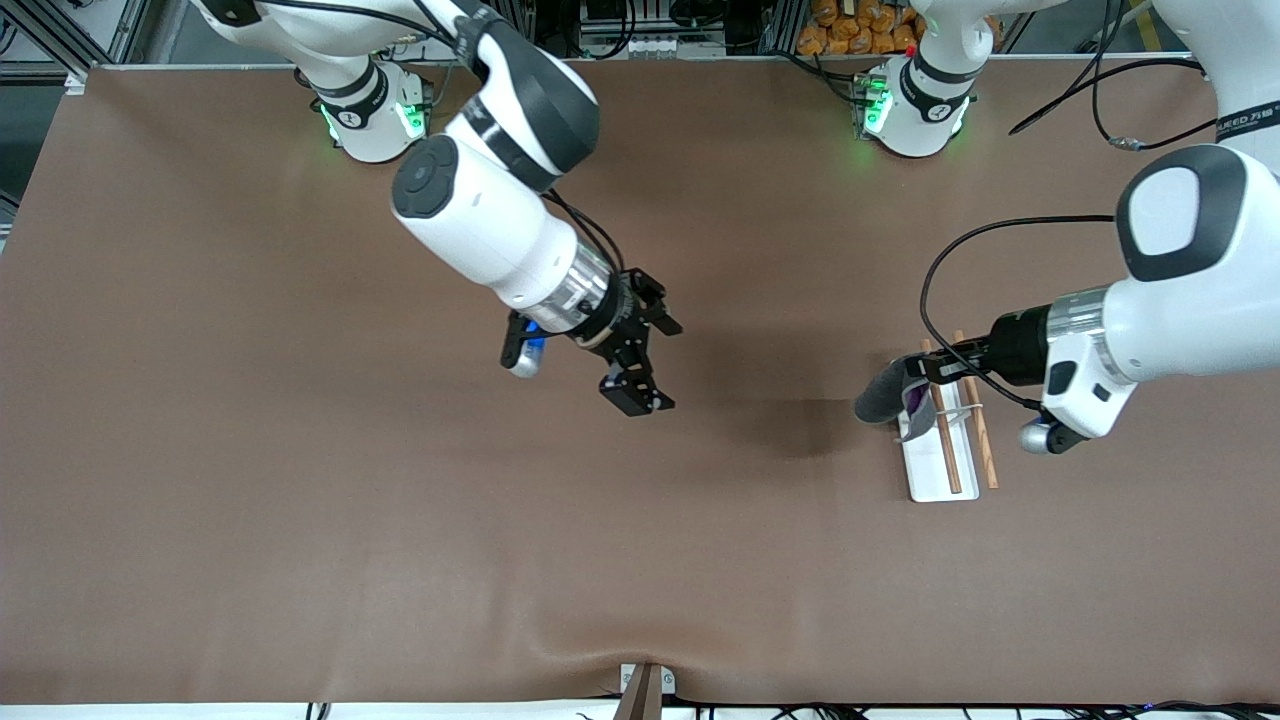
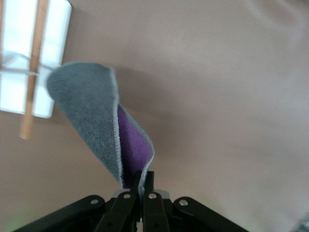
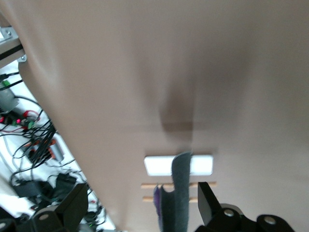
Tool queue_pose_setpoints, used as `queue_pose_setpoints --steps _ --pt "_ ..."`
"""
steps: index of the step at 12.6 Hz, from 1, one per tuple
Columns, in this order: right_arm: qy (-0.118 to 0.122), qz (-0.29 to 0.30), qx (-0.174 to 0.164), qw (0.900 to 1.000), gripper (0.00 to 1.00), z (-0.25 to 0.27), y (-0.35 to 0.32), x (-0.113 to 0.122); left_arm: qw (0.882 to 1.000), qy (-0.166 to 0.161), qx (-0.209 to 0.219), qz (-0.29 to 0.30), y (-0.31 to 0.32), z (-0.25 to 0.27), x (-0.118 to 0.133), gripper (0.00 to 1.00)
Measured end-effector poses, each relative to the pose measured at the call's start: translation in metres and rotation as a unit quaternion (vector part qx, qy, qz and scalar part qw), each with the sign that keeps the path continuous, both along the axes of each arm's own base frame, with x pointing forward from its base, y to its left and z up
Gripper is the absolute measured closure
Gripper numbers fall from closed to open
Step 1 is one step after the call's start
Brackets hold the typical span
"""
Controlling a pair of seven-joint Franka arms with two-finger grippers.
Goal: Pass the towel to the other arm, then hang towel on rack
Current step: 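Open the right gripper and pull it back while the left gripper holds towel, then move the towel over the rack with the left gripper while the right gripper retreats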
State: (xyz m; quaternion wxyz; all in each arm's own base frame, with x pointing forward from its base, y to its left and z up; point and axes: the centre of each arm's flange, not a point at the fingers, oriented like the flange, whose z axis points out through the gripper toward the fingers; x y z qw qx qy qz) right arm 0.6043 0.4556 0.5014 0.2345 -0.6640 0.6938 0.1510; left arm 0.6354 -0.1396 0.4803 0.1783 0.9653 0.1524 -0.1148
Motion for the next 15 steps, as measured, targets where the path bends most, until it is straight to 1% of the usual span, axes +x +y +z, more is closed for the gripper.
queue_pose_setpoints --steps 2,4,5,8,10,11,13,15 --pt "-0.002 0.017 -0.010 1.000 0.00 0.002 -0.016 0.007 0.997 -0.021 0.036 -0.060 -0.003 -0.006 -0.001 0.98" --pt "-0.004 0.029 -0.016 0.999 0.00 0.006 -0.032 0.014 0.990 -0.038 0.059 -0.123 0.000 -0.015 -0.001 0.98" --pt "-0.003 0.038 -0.018 0.999 0.00 0.007 -0.039 0.016 0.986 -0.043 0.067 -0.145 0.002 -0.018 0.000 0.98" --pt "-0.003 0.074 -0.012 0.997 0.00 0.019 -0.069 0.025 0.977 -0.051 0.081 -0.189 0.014 -0.025 0.002 0.98" --pt "-0.005 0.096 -0.017 0.995 0.00 0.026 -0.089 0.028 0.973 -0.044 0.082 -0.211 0.038 -0.028 0.003 0.98" --pt "-0.004 0.116 -0.023 0.993 0.00 0.028 -0.098 0.029 0.972 -0.039 0.079 -0.217 0.057 -0.029 0.003 0.98" --pt "-0.006 0.169 -0.034 0.985 0.00 0.029 -0.115 0.028 0.971 -0.039 0.070 -0.225 0.101 -0.030 0.006 0.98" --pt "-0.007 0.233 -0.043 0.972 0.00 0.034 -0.145 0.028 0.970 -0.043 0.064 -0.231 0.135 -0.032 0.006 0.98"
